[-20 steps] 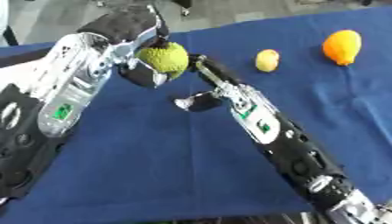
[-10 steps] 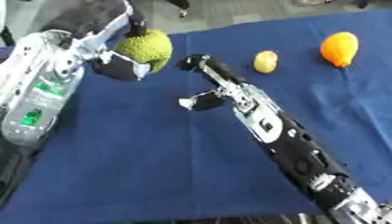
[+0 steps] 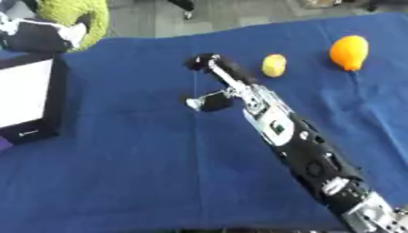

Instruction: Pick up the objects with one hand, pass them to the other hand, and then place them into the box on the other side of the table.

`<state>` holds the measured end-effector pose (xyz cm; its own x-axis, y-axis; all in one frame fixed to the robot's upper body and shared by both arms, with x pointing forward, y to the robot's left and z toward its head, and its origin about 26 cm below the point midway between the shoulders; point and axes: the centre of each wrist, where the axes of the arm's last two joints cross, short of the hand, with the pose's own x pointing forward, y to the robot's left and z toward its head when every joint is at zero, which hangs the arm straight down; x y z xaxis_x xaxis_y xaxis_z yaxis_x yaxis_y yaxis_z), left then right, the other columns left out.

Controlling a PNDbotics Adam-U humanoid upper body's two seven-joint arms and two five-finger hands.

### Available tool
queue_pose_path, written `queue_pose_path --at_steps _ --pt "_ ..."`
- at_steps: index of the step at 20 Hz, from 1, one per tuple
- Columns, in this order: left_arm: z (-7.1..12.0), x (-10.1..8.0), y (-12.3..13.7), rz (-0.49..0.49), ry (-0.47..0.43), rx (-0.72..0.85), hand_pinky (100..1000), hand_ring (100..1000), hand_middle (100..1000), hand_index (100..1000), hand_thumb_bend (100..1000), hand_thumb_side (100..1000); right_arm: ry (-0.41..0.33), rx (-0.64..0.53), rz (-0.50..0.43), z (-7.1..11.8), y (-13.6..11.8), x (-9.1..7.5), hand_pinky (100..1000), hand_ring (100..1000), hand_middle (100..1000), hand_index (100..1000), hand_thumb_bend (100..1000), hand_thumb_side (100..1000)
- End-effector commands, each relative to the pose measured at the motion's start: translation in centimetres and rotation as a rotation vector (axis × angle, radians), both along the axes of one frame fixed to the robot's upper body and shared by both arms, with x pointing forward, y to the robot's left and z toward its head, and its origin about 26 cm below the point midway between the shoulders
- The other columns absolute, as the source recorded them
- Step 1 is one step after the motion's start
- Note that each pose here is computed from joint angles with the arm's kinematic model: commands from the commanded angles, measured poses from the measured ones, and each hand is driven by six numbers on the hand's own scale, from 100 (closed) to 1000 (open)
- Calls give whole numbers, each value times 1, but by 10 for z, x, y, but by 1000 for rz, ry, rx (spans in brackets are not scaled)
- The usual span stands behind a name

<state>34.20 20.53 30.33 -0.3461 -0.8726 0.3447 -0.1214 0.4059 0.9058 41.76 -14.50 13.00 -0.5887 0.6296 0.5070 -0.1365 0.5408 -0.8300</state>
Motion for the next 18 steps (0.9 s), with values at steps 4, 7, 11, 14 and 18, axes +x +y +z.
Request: queue_pose_path --at_steps 4,7,11,14,18 --pt "16 -6 42 132 -46 -50 584 559 459 369 173 149 -43 12 -8 16 -8 0 792 801 729 819 415 230" --pt "13 -5 58 190 -38 -58 585 559 459 370 175 151 -53 17 -8 19 -11 -2 793 801 728 818 413 238" --pt "8 -1 78 271 -16 -69 584 559 459 371 101 124 -73 31 6 26 -12 -5 793 800 728 817 414 242" --pt "5 7 94 341 -5 -71 584 559 460 372 176 160 -90 45 20 33 -12 -8 792 800 727 817 418 214" --pt "-1 24 114 443 19 -69 585 560 461 377 172 165 -107 60 35 40 -14 -13 793 799 726 816 420 208"
